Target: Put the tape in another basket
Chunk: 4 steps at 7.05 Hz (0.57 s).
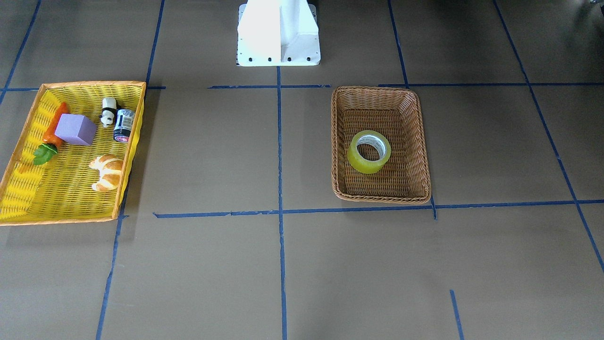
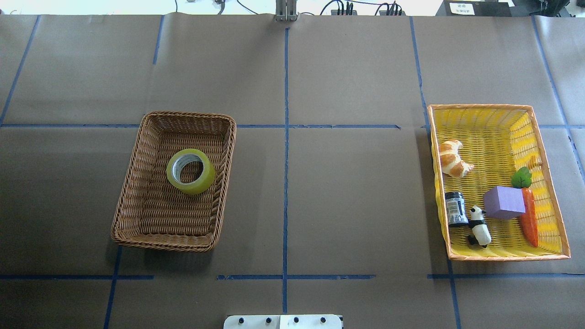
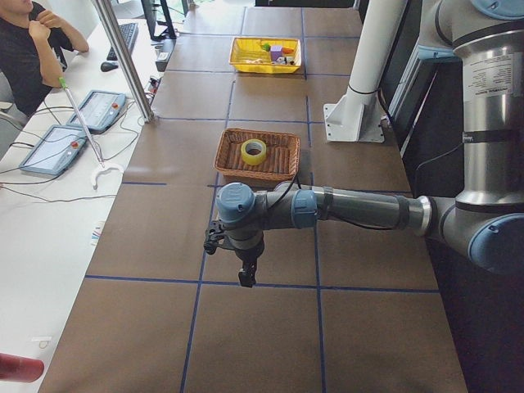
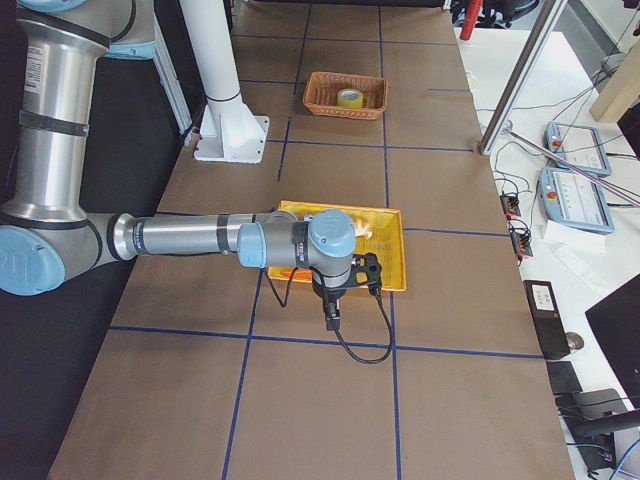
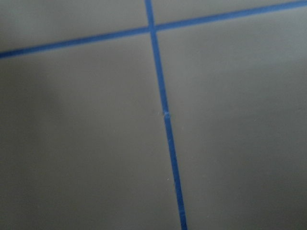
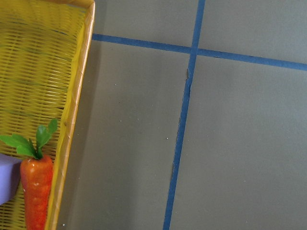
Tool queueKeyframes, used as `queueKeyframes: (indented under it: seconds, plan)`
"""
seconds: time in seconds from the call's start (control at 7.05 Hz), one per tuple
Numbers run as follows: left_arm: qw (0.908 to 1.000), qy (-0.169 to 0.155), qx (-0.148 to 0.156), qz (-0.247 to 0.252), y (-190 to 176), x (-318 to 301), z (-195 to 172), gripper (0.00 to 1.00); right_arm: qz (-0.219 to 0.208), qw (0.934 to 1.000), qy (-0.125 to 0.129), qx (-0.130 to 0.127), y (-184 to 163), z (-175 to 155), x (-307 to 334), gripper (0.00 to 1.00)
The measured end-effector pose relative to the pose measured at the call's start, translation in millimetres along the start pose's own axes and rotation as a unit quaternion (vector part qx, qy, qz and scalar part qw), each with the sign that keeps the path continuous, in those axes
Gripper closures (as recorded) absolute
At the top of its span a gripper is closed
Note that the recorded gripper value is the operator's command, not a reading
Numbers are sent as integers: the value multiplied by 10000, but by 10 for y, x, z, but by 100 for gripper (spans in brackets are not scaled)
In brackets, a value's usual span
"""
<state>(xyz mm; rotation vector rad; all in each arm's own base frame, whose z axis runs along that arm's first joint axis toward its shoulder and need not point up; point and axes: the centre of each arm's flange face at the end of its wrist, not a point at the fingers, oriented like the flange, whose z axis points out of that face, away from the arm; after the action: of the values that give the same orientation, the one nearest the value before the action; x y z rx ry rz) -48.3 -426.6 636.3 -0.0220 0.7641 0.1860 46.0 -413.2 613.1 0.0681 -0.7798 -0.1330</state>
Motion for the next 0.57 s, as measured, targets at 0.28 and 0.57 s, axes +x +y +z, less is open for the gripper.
queueKeyframes:
  seconds: [0.28,0.57]
  plan:
    - [10000,7,19,-1,68,-51,71,0,-7,10000,-1,9,-4,-7,-5,0]
    - [9999,7,-97,-118,176,-120,166,0,-7,10000,-1,8,-1,-5,-5,0]
